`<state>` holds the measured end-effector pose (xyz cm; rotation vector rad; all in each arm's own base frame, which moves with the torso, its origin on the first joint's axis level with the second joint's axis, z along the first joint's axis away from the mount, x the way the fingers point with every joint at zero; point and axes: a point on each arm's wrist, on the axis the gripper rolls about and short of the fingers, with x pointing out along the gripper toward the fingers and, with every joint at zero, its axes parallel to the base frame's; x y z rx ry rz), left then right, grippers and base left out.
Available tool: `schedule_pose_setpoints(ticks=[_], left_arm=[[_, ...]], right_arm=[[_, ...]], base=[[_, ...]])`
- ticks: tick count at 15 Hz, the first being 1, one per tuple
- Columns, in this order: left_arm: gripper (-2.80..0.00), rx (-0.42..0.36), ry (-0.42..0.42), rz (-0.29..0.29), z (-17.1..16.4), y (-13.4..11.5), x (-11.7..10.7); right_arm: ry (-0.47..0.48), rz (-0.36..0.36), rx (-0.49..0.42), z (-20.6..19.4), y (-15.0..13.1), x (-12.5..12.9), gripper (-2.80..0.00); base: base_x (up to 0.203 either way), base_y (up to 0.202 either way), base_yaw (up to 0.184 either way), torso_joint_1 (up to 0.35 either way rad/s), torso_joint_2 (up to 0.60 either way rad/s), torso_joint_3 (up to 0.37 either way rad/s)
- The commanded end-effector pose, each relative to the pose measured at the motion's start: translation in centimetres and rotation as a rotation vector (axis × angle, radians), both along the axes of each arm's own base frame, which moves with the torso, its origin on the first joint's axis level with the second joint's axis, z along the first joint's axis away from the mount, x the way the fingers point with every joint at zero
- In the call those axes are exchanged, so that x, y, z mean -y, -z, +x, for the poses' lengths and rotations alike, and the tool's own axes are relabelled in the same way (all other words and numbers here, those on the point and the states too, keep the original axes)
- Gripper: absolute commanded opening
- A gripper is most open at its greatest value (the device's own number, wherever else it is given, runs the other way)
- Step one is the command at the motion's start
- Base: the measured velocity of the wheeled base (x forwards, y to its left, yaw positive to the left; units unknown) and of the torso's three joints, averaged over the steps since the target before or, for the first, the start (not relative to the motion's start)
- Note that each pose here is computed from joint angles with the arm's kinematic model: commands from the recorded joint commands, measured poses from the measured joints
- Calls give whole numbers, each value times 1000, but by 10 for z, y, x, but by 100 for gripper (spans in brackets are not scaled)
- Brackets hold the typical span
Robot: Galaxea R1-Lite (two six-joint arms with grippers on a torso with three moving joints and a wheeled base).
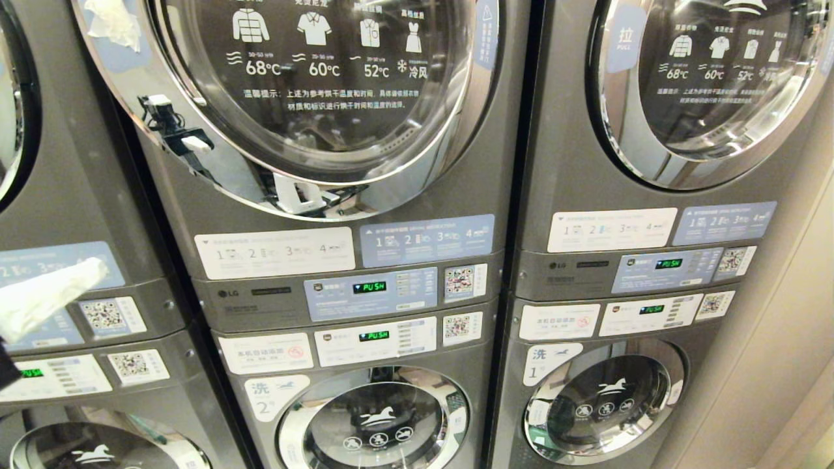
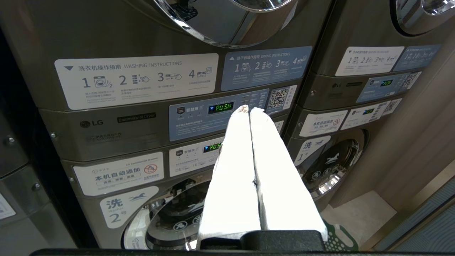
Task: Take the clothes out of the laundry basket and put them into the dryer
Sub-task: Close the dryer
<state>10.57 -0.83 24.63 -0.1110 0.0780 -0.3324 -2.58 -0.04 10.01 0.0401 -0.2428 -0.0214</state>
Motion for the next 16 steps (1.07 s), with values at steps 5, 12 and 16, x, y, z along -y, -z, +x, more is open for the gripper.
schedule_pose_setpoints(ticks=[5,12,16], left_arm=[[-280,37,3,0,-18,4,0],[-280,141,2,2,-53,6,-1],[-280,237,-11,183,-64,10,-1]], right_arm=[[0,0,-38,4,11,0,-280],[0,0,-38,4,11,0,-280],[0,0,-38,4,11,0,-280]], base=[[54,0,-1,-7,-3,1],[196,0,0,5,5,-1],[80,0,-1,4,2,0]])
